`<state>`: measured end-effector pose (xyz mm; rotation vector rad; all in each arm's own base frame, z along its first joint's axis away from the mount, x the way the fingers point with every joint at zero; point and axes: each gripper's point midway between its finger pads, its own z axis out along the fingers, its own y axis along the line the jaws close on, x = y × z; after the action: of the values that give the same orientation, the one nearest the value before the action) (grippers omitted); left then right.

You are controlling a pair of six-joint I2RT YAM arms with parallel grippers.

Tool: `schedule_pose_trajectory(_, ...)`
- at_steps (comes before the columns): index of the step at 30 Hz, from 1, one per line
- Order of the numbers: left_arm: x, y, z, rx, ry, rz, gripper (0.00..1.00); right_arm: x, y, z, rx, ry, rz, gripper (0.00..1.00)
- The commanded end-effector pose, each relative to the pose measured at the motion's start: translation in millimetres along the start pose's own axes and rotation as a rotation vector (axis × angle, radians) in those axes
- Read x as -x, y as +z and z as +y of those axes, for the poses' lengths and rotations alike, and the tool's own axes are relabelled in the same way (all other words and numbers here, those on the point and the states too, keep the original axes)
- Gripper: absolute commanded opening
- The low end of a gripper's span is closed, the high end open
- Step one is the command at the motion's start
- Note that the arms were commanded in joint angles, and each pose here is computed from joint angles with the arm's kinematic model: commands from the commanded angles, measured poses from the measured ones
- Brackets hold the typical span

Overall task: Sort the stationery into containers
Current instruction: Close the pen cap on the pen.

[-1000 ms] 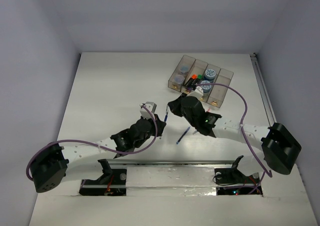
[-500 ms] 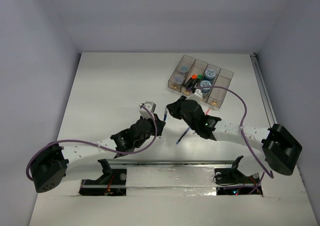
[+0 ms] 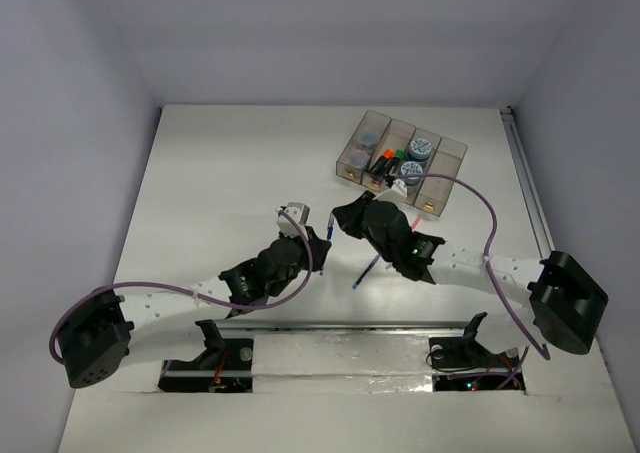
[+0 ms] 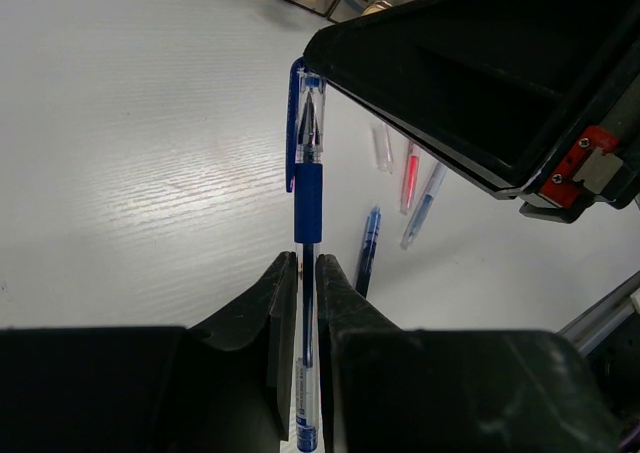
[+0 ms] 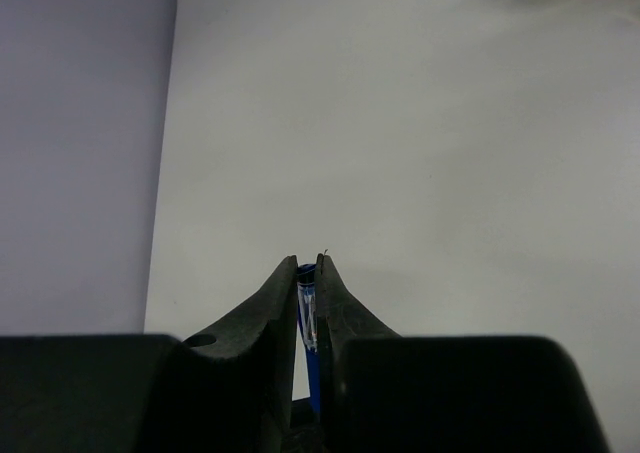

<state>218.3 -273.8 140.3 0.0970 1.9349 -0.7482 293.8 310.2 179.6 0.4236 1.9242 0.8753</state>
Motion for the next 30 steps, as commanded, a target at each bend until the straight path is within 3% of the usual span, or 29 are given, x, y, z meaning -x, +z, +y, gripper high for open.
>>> schedule_pose_trajectory(1, 29, -1, -12, -0.028, -0.034, -0.093, 0.0, 1, -5, 22, 0.074, 0.05, 0.006, 0.0)
schedule_pose_trajectory(30, 53, -4, -10, 0.008, 0.037, -0.158, 0.0, -23, -19, 23, 0.112, 0.052, 0.148, 0.0)
